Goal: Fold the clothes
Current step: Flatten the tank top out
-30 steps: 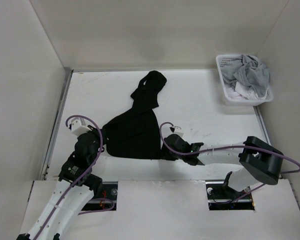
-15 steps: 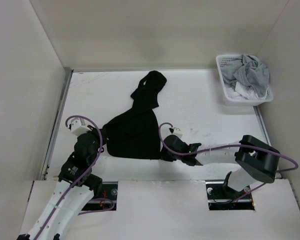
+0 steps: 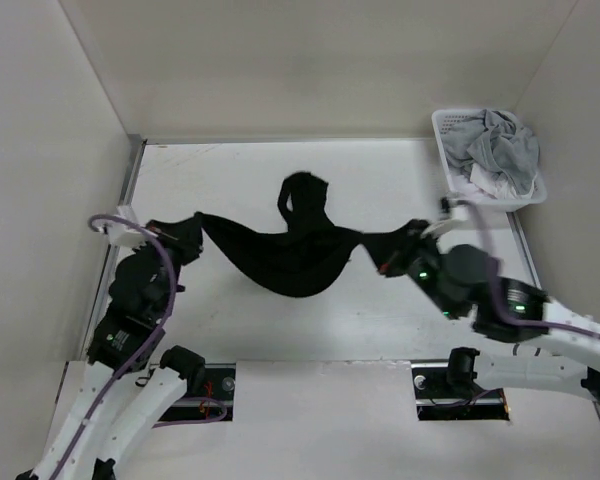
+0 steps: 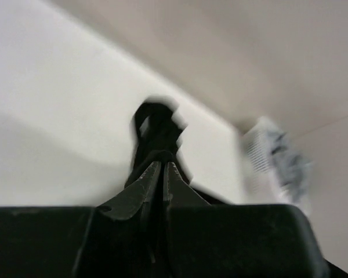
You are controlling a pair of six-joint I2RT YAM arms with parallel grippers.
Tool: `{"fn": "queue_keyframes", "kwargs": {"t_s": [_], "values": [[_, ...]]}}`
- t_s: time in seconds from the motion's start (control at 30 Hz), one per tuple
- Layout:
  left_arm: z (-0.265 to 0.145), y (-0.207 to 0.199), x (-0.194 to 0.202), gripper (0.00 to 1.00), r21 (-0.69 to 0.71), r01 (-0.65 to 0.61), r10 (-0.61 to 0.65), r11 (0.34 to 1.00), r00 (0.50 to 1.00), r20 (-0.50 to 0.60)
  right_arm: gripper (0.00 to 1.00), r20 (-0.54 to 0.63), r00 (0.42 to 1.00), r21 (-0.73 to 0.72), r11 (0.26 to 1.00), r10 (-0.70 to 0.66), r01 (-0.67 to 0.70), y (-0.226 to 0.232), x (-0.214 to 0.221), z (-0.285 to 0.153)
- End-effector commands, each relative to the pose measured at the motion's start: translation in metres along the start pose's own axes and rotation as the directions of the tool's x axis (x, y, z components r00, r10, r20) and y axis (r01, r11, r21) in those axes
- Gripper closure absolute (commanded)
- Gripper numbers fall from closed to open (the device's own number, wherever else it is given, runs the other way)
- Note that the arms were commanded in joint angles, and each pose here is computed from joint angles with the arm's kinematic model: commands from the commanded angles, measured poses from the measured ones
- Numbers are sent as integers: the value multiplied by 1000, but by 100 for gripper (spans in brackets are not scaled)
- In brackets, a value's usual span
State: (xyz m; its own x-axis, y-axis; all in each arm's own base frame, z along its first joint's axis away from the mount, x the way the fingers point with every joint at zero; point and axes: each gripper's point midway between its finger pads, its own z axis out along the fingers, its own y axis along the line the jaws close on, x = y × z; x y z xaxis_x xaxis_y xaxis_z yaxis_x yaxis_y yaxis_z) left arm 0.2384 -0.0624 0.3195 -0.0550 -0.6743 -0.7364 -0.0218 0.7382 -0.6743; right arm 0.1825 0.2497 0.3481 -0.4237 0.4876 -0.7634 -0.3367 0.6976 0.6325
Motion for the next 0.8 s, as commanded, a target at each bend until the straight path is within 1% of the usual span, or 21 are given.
{"fn": "queue_keyframes", "kwargs": {"t_s": [0.0, 0.1, 0.2, 0.27, 0.37, 0.43, 0.47, 0.53, 0.63, 0.7, 0.77], "values": [[-35, -81, -109, 99, 253, 108, -171, 961, 955, 241, 100, 216, 964, 110, 985, -156, 135, 1, -104, -50], [-64, -117, -163, 99, 367, 129, -253, 921, 915, 315, 100, 336, 926, 108, 983, -174, 146, 30, -175, -81], [-98, -150, -215, 99, 468, 120, -317, 876, 874, 369, 100, 422, 888, 70, 983, -185, 171, 56, -222, -99], [-113, -165, -238, 99, 500, 101, -332, 860, 855, 398, 100, 473, 862, 54, 982, -184, 180, 68, -249, -109], [-112, -175, -251, 99, 493, 78, -317, 866, 848, 424, 100, 514, 837, 33, 980, -186, 197, 84, -268, -114], [-102, -177, -250, 99, 477, 69, -300, 876, 852, 429, 100, 519, 829, 29, 973, -209, 227, 95, -266, -108], [-90, -175, -246, 98, 452, 63, -281, 890, 855, 435, 100, 520, 822, 43, 968, -233, 248, 99, -263, -101], [-56, -168, -225, 98, 380, 55, -226, 923, 879, 420, 100, 530, 796, 111, 955, -292, 277, 93, -259, -81], [-5, -143, -182, 98, 262, 58, -157, 963, 914, 373, 100, 494, 803, 163, 943, -332, 289, 73, -241, -43], [24, -122, -159, 98, 188, 57, -123, 980, 924, 362, 100, 432, 845, 140, 949, -314, 281, 55, -224, -7], [58, -98, -142, 98, 99, 55, -87, 994, 932, 352, 100, 364, 887, 125, 959, -284, 256, 27, -217, 33]]}}
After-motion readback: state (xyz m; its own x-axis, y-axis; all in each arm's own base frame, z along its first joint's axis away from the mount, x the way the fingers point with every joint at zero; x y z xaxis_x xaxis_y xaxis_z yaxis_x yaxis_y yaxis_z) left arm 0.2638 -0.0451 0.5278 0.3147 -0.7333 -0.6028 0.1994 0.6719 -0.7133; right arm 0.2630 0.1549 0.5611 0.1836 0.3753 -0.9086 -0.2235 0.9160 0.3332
